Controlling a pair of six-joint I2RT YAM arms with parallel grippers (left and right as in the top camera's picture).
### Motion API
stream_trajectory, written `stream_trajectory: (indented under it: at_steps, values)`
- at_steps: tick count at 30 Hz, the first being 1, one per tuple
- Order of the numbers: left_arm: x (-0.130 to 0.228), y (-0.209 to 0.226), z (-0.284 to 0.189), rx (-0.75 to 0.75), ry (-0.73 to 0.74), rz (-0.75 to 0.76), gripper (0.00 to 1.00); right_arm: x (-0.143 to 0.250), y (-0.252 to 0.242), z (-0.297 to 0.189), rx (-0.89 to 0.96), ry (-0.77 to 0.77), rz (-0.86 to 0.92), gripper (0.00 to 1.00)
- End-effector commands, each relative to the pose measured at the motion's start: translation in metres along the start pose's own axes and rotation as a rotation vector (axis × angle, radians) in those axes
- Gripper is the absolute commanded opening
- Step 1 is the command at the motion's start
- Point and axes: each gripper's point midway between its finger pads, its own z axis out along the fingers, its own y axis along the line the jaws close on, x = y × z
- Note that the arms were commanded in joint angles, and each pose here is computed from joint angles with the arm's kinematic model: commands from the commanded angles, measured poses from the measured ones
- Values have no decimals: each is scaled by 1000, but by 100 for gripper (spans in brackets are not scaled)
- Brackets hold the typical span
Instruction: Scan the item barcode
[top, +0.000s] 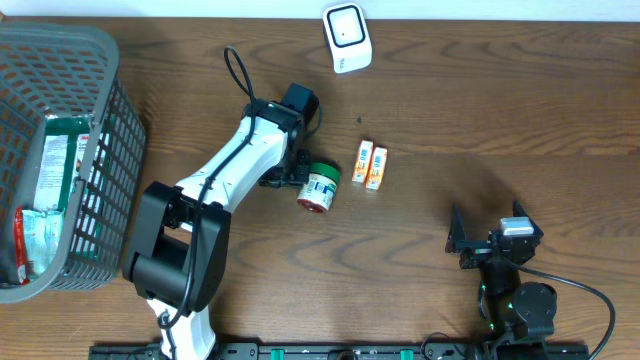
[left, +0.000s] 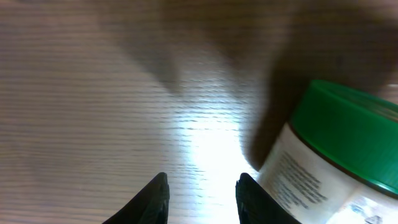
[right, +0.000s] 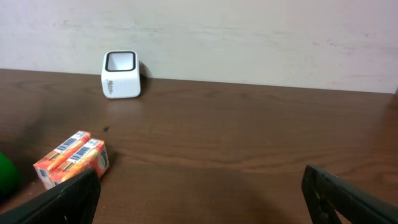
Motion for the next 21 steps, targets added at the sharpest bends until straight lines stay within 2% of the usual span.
stream_trajectory:
  at_steps: [1, 21]
  values:
    - [7, -14, 0, 82, 36, 8, 37, 0, 2, 0, -8, 1, -12, 99]
    - [16, -32, -9, 162, 62, 23, 36, 0, 2, 0, -8, 1, -12, 99]
